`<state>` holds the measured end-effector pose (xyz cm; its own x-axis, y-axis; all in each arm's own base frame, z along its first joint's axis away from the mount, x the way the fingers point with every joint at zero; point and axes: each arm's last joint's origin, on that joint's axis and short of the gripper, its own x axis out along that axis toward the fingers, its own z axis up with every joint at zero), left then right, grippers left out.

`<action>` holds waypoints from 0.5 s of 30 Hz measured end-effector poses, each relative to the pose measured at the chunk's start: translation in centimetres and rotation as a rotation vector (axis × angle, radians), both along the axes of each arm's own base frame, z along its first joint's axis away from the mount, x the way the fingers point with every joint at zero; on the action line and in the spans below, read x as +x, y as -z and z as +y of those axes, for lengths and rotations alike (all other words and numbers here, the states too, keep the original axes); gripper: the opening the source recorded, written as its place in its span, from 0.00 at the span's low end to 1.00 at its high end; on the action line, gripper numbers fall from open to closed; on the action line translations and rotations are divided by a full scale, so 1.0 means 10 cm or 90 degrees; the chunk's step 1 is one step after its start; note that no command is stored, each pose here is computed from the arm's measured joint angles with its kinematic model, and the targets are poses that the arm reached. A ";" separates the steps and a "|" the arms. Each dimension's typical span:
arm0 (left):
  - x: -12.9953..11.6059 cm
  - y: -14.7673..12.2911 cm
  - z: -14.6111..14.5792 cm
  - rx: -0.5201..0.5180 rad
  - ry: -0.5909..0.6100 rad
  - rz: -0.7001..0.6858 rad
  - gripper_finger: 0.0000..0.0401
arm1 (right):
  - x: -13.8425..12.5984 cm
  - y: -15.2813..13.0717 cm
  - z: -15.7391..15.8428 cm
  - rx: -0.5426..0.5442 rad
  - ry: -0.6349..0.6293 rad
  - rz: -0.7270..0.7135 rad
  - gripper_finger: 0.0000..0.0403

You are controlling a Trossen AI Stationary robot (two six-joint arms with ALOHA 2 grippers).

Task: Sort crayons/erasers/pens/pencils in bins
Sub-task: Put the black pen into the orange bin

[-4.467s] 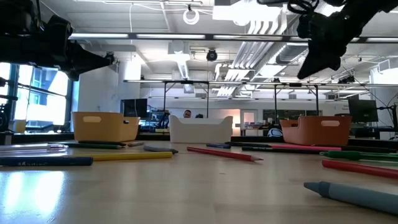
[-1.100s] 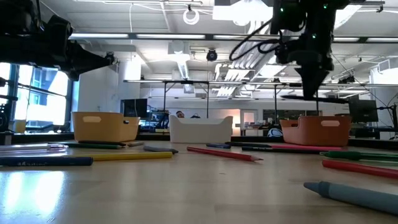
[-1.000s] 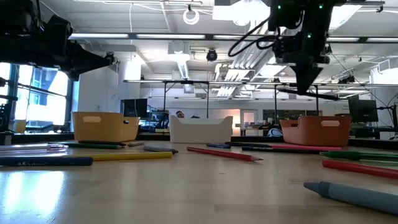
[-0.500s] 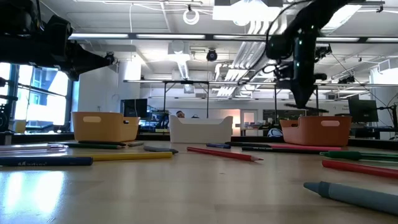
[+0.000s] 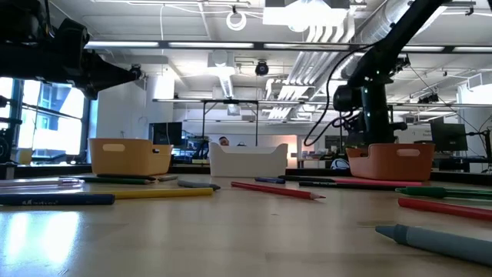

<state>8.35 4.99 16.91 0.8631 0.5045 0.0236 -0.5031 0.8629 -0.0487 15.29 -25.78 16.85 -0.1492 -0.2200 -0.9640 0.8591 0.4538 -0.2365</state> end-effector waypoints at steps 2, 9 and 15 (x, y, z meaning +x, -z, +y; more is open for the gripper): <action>0.00 0.00 0.00 0.001 0.000 -0.002 0.00 | 0.00 0.04 -0.01 0.011 0.002 -0.003 0.06; 0.00 -0.01 0.00 0.003 0.000 -0.005 0.00 | 0.01 0.11 -0.03 0.020 0.001 0.002 0.06; 0.00 -0.01 0.00 -0.035 0.002 -0.030 0.00 | 0.02 0.09 0.00 0.023 0.000 0.007 0.14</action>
<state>8.34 4.99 17.04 0.8629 0.5041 0.0362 -0.4970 0.8594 -0.1203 15.52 -25.76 15.99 -0.1593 -0.1850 -0.9697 0.8569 0.4619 -0.2289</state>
